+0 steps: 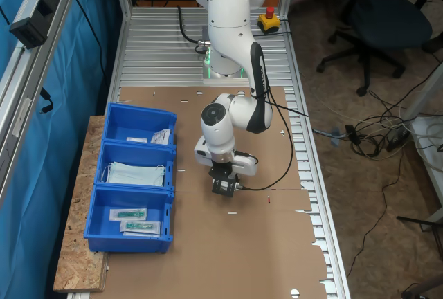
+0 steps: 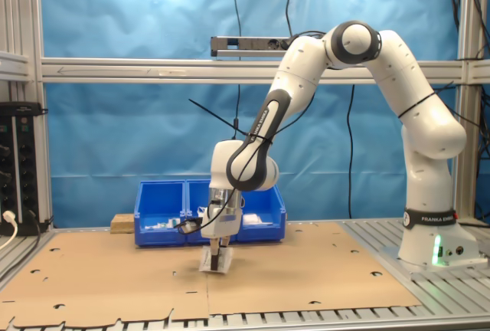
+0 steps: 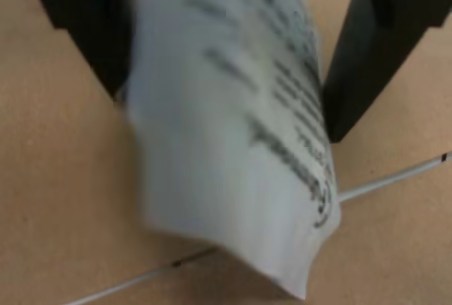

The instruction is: Pick and place sorting task of medical equipment.

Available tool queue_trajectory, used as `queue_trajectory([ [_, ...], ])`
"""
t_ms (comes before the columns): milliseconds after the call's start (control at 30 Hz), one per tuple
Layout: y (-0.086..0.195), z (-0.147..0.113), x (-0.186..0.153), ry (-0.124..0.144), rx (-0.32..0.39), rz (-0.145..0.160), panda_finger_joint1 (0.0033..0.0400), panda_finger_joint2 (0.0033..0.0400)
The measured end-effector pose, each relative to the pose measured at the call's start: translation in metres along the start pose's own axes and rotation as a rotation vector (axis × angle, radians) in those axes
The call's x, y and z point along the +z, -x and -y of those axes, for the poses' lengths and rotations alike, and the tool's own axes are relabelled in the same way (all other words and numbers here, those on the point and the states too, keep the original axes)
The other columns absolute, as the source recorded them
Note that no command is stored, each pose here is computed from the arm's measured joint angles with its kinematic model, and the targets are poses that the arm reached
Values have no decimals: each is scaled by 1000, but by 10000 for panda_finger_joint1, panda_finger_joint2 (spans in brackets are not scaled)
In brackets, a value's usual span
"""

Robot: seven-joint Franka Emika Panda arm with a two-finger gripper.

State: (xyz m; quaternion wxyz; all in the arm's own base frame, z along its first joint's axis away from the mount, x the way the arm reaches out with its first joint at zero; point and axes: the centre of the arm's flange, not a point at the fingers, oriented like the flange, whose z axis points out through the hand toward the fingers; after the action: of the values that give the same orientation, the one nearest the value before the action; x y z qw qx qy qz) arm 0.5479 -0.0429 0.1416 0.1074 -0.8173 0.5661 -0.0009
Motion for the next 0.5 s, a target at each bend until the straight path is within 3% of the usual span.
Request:
queue_trajectory([
  [100,0,-1,1,2,0,1,270,270],
  [133,0,-1,2,3,1,2,178,178],
  [433,2,1,2,1,-3,3,178,178],
  [467,2,1,2,1,-3,3,59,59],
  [500,2,1,2,1,-3,3,59,59],
])
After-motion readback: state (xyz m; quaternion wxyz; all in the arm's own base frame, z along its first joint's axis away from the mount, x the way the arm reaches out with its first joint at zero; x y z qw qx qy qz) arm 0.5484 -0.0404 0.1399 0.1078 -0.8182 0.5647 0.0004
